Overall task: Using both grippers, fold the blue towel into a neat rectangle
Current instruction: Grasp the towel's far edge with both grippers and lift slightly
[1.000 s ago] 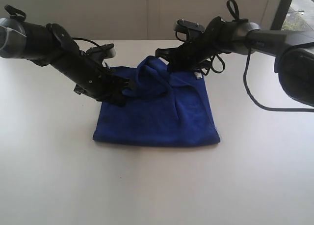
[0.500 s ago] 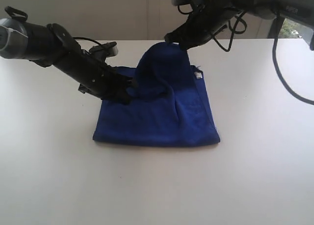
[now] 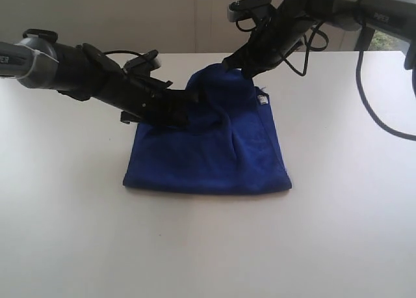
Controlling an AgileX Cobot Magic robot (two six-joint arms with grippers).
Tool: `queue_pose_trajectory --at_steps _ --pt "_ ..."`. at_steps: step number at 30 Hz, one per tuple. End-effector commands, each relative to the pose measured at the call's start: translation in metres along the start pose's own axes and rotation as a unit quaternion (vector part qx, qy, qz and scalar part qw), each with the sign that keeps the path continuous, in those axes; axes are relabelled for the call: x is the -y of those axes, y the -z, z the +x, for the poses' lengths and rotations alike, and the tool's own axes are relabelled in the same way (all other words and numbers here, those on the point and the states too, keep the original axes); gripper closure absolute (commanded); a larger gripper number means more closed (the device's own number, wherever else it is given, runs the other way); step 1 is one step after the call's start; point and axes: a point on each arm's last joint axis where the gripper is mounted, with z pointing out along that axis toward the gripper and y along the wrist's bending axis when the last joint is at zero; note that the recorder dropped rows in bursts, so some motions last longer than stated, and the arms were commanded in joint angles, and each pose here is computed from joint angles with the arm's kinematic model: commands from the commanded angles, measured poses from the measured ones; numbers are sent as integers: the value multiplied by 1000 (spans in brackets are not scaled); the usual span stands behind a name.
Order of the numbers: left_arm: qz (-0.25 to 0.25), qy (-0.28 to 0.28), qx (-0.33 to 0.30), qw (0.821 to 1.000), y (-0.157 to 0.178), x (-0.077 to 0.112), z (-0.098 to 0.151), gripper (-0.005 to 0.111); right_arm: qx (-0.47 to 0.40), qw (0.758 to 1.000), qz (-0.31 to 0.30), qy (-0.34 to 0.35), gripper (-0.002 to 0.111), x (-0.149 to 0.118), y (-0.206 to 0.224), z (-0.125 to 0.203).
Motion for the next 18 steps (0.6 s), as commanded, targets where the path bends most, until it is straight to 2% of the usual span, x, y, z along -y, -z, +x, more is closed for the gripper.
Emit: queue_pose_trajectory --at_steps 1,7,10,18 --pt "25 8 0 1000 -6 7 -7 68 4 1000 4 2 108 3 2 -1" --pt "28 7 -6 1000 -12 6 -8 65 3 1000 4 3 108 3 2 0" --pt "18 -16 -4 1000 -16 2 -6 65 4 1000 4 3 108 3 2 -1" --pt "10 -8 -15 1000 -29 -8 0 65 5 1000 1 -1 108 2 2 -1"
